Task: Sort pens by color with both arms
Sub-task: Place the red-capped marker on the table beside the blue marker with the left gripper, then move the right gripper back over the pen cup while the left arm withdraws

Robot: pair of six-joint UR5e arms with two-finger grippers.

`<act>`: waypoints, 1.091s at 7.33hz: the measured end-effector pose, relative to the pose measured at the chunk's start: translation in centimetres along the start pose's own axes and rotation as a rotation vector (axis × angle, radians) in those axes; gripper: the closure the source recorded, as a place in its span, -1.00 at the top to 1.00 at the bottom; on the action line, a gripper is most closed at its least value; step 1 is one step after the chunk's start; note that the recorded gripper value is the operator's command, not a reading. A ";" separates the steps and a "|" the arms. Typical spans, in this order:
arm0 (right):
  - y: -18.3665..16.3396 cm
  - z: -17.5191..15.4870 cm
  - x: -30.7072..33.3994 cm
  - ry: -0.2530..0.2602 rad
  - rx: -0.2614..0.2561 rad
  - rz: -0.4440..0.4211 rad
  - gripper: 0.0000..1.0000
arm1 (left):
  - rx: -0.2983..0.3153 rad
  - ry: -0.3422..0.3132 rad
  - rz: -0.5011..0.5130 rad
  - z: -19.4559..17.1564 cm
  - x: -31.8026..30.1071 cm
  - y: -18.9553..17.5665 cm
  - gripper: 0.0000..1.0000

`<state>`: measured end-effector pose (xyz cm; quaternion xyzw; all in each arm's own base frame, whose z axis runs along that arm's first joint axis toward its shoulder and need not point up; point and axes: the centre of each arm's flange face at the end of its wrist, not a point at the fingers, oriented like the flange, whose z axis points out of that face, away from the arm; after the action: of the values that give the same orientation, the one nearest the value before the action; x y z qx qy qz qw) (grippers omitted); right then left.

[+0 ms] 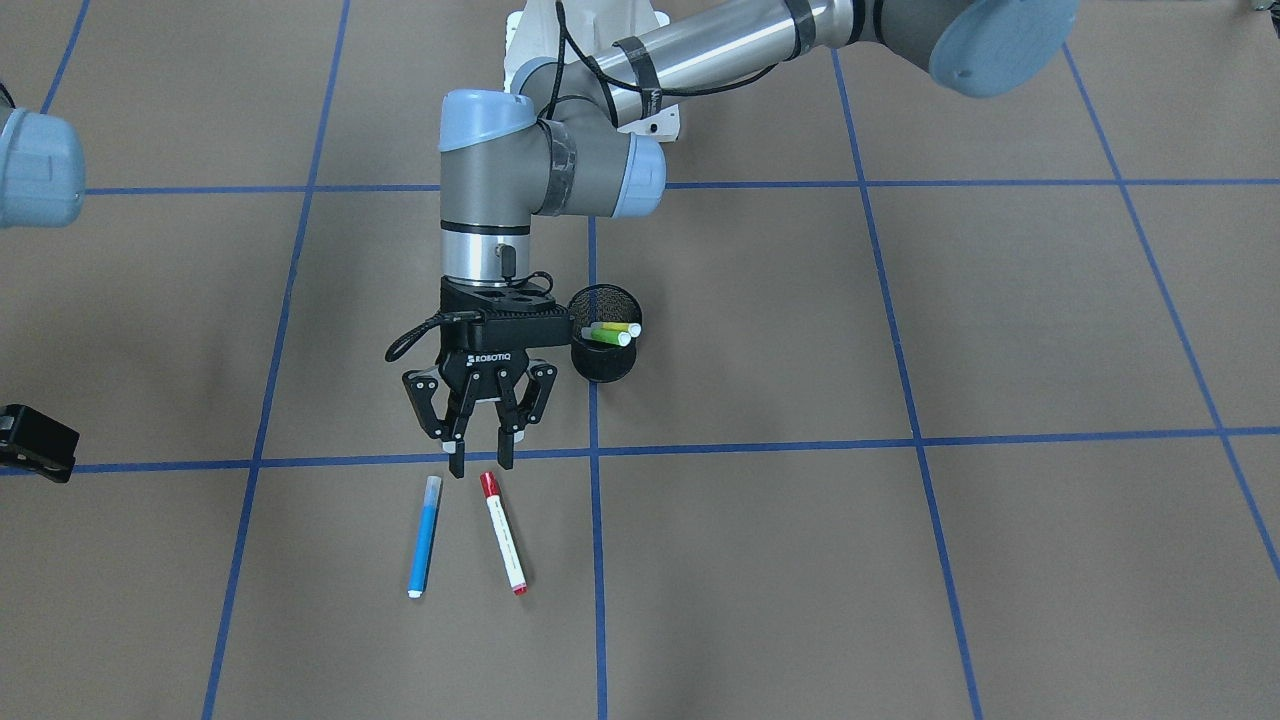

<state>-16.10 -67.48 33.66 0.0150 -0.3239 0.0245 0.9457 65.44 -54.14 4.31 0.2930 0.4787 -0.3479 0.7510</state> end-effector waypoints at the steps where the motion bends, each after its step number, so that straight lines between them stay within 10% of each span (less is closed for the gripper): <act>1: 0.0 0.0 0.0 -0.001 0.000 0.000 1.00 | -0.002 0.028 0.027 -1.3 0.8 -0.5 0.98; 4: 0.5 0.5 -1.9 -0.008 -0.008 0.049 1.00 | -0.081 0.062 0.176 -6.2 -0.6 -6.0 0.98; 8: 2.3 -3.8 -17.5 -0.063 0.013 0.374 1.00 | -0.399 -0.158 0.321 -15.0 -14.4 -20.8 0.98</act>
<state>-27.68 -65.63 19.94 -0.0384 -0.3505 0.2017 0.9138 36.66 -51.26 9.82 0.1832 0.4253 -0.1449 0.8744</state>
